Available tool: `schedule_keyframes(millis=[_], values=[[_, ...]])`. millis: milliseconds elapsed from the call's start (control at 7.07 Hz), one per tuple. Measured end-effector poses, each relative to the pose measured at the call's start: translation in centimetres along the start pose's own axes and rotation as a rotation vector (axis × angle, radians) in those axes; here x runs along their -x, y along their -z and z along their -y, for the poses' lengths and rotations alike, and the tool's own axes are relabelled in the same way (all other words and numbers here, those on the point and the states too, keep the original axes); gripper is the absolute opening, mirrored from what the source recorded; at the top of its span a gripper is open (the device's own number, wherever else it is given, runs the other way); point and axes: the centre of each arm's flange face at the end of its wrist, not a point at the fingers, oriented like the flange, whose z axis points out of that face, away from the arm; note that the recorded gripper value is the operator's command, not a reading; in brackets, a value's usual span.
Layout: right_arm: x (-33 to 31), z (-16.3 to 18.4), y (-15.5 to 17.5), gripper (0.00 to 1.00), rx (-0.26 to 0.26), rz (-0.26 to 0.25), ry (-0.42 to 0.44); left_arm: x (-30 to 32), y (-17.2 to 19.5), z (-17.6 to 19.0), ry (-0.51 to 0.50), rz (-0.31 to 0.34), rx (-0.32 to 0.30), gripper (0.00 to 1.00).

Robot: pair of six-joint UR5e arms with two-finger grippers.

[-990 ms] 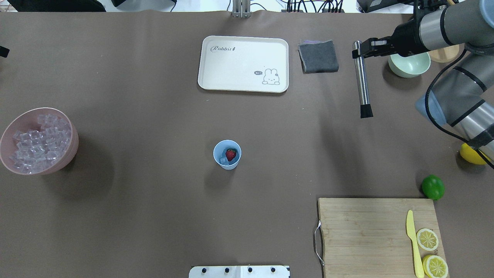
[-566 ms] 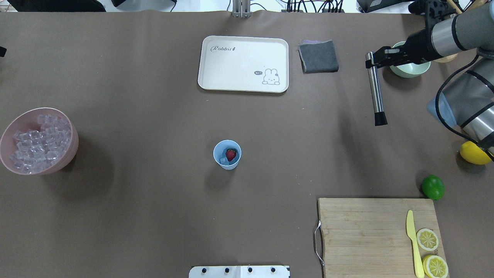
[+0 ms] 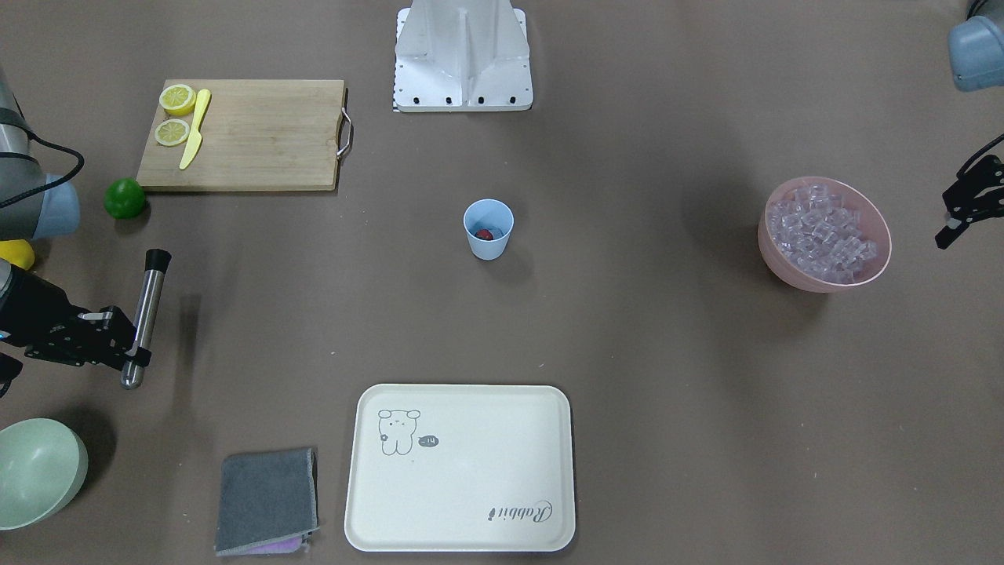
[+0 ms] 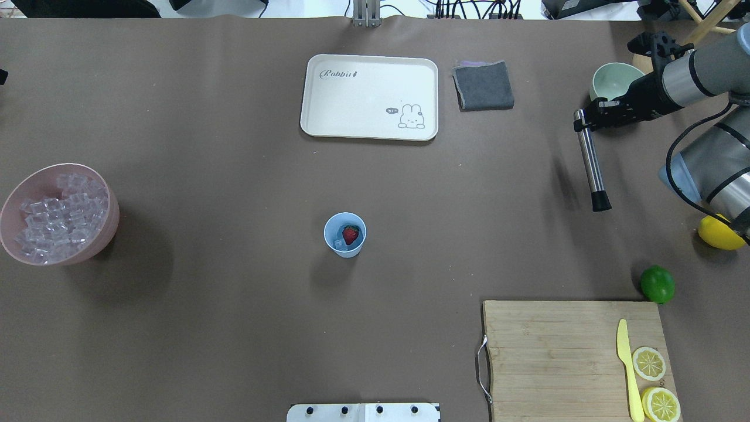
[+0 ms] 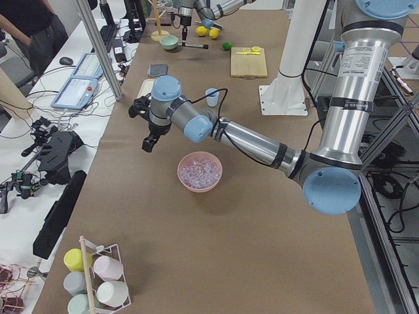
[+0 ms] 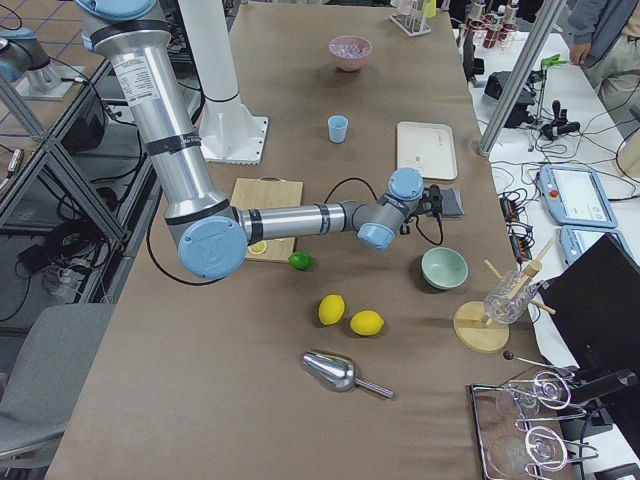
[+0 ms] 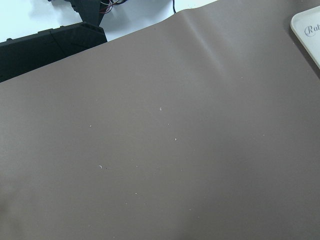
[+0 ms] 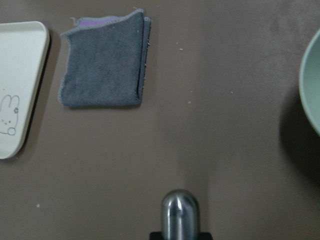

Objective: Mash ice and strawberries in cup
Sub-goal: 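Lower the muddler onto the table with the right gripper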

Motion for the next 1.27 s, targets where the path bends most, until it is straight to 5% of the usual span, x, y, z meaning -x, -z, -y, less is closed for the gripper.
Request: schedule_keyframes(millis=[707,848,990,1131,1273], values=[[-4.3,-0.8,-2.0,0.00,0.048,-0.063,-0.027,0.2,0.0,0.3,-0.001,0.020,-0.005,0.97],[-4.4,-0.9,-2.2,0.17,0.053,-0.067,-0.035,0.1,0.0,0.4,-0.002,0.023,-0.007,0.97],[-4.5,-1.0,-2.2,0.52,0.057,-0.069,-0.040,0.2,0.0,0.4,-0.002,0.025,-0.008,0.97],[-4.6,-1.0,-2.3,0.76,0.062,-0.072,-0.045,0.3,0.0,0.4,-0.001,0.030,-0.008,0.97],[-4.4,-1.0,-2.4,0.85,0.067,-0.076,-0.050,0.4,0.2,0.4,0.000,0.037,-0.011,0.97]])
